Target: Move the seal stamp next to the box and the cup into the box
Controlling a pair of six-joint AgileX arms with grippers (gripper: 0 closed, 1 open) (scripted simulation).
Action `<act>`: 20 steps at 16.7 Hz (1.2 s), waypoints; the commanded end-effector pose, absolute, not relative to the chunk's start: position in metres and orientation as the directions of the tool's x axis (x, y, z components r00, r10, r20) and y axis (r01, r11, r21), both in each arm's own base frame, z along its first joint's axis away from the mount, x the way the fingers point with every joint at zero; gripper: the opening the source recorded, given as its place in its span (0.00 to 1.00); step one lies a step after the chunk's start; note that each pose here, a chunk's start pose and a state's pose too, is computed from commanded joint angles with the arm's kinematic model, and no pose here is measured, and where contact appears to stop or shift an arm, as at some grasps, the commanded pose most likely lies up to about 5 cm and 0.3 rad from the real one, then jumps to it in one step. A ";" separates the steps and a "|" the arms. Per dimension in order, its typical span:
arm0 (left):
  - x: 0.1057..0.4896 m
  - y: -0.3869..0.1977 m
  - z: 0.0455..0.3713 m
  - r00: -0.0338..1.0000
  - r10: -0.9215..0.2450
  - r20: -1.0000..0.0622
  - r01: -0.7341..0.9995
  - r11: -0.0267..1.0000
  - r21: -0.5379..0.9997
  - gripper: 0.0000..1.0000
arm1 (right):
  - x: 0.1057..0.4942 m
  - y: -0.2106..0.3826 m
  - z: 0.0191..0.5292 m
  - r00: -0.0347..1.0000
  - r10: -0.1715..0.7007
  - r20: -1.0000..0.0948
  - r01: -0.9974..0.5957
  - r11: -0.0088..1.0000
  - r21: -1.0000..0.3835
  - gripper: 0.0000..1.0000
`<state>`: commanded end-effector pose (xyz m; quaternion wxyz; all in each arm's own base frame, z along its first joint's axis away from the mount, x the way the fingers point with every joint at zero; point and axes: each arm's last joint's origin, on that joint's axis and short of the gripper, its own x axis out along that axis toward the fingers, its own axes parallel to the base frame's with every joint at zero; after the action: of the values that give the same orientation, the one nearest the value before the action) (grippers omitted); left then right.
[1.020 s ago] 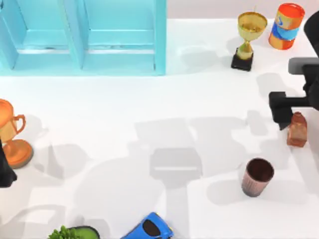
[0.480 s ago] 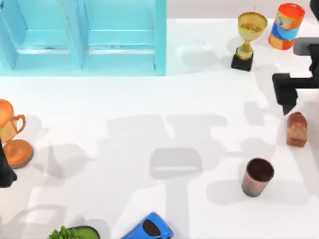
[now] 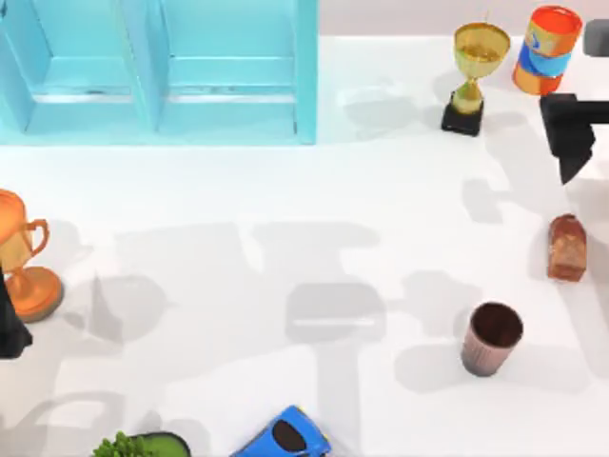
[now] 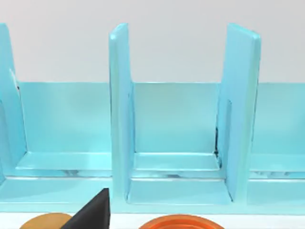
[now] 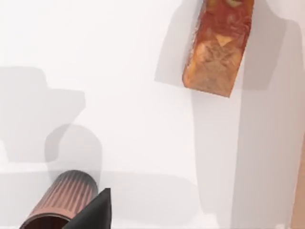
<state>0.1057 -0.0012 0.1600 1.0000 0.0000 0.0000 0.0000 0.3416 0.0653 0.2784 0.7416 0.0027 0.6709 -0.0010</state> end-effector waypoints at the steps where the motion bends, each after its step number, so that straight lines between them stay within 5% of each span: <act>1: 0.106 -0.001 0.160 1.000 0.000 0.000 0.000 1.000 0.000 1.00 | 0.342 0.065 0.279 0.100 0.002 -0.995 0.005 1.000 0.003 1.00; 20: 0.106 -0.001 0.160 1.000 0.000 0.000 0.000 1.000 0.000 1.00 | 0.269 0.139 0.228 -0.006 -0.003 -1.000 0.013 1.000 -0.003 1.00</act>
<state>0.1057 -0.0012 0.1600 1.0000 0.0000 0.0000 0.0000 0.2694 0.1390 0.2283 0.7048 0.0035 0.7093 -0.0056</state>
